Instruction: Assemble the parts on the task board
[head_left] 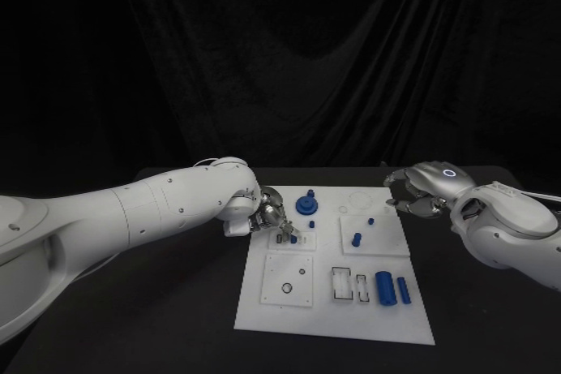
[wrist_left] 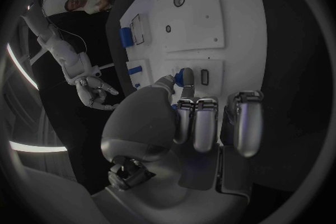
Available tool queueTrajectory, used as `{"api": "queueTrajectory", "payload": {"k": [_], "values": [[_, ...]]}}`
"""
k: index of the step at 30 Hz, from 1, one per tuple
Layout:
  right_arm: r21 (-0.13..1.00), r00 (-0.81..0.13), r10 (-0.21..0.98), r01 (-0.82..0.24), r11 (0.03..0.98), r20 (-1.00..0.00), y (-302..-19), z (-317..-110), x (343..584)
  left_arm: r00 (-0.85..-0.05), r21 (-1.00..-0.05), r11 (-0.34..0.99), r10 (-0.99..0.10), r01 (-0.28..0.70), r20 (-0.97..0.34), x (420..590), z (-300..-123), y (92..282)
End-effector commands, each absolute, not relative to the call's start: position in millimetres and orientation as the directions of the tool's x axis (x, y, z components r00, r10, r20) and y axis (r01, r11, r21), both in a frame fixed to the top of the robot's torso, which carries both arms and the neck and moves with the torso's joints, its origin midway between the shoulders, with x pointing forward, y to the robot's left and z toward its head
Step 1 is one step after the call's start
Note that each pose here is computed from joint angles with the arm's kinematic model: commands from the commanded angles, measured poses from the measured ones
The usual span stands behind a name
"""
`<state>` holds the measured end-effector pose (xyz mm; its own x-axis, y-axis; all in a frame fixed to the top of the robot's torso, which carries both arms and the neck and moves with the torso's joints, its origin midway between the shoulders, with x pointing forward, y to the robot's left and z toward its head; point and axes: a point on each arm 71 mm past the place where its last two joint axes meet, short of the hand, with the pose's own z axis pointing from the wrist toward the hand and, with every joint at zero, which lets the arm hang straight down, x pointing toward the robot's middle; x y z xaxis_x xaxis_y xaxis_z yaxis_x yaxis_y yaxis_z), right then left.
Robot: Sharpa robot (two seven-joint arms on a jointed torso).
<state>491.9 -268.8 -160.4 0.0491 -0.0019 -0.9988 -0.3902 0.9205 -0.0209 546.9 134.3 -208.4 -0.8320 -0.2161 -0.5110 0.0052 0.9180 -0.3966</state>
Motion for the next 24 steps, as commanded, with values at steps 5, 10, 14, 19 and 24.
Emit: {"api": "queueTrajectory", "payload": {"k": [5,10,14,19,24], "values": [[-0.015,0.052,0.006,-0.391,0.92,-0.999,-267.9,-164.9,491.1,-0.794,-0.43,0.903,-0.249,0.017,-0.554,549.0,-204.7,135.9],[-0.014,0.046,0.005,-0.389,0.921,-0.999,-269.1,-167.5,490.3,-0.759,-0.437,0.898,-0.251,0.049,-0.6,549.5,-202.1,136.0],[-0.014,0.044,0.003,-0.387,0.922,-0.999,-270.2,-168.6,490.1,-0.737,-0.452,0.89,-0.266,0.061,-0.621,549.6,-200.1,135.2],[-0.013,0.042,0.004,-0.388,0.922,-0.999,-270.1,-169.4,489.8,-0.715,-0.469,0.881,-0.284,0.07,-0.639,549.2,-198.0,133.6],[-0.012,0.042,0.004,-0.389,0.921,-0.999,-269.6,-169.7,489.4,-0.7,-0.458,0.885,-0.276,0.081,-0.658,548.3,-197.7,132.0]]}}
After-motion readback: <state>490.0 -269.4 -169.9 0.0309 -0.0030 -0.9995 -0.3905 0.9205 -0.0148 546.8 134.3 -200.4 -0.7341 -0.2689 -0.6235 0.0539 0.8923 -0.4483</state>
